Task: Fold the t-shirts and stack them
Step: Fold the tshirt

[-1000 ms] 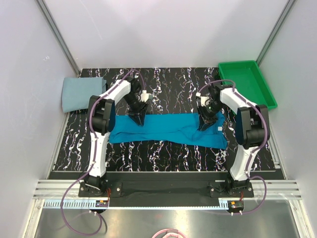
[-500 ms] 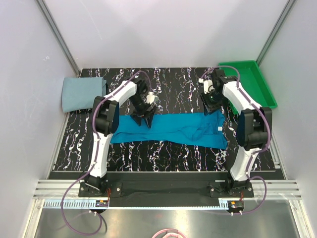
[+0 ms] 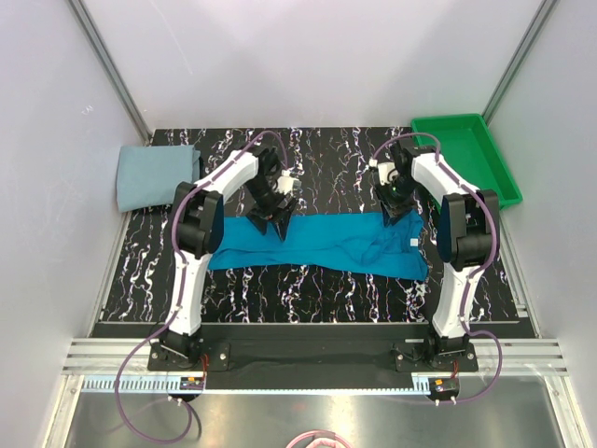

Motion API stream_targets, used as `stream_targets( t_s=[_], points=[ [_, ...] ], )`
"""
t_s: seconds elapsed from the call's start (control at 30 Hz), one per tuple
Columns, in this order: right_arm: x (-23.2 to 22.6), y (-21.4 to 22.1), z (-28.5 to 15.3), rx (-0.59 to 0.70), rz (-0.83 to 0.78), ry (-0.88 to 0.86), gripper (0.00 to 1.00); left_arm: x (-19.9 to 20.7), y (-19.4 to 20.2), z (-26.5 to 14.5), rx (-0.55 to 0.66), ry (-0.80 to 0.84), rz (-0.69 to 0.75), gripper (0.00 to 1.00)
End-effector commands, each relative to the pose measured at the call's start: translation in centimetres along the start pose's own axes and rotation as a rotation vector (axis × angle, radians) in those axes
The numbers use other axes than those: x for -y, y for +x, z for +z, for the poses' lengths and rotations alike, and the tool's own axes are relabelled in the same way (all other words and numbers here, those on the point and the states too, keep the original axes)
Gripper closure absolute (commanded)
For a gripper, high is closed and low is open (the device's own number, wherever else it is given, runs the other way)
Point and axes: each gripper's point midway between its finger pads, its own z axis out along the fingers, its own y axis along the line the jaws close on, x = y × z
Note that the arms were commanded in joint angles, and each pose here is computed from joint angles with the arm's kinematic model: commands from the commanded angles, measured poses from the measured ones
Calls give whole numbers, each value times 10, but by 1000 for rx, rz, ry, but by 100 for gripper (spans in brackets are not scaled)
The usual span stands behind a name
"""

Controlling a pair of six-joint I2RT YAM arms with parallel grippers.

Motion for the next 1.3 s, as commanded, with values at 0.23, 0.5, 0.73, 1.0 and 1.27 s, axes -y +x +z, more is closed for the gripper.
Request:
stream_targets(
  t_s=[0.23, 0.5, 0.73, 1.0, 1.27],
  points=[
    [-23, 23, -14, -58, -34, -94, 64, -13, -14, 25, -40, 31, -31, 11],
    [-31, 15, -18, -39, -28, -143, 59, -14, -13, 26, -44, 32, -32, 11],
    [-33, 20, -8, -74, -25, -170, 79, -13, -13, 23, -40, 27, -31, 11],
    [-36, 27, -12, -91, -50, -168, 94, -15, -13, 27, -47, 28, -36, 11],
    [-50, 40, -41, -69, -82, -179, 100, -16, -13, 29, -51, 31, -39, 11]
  ],
)
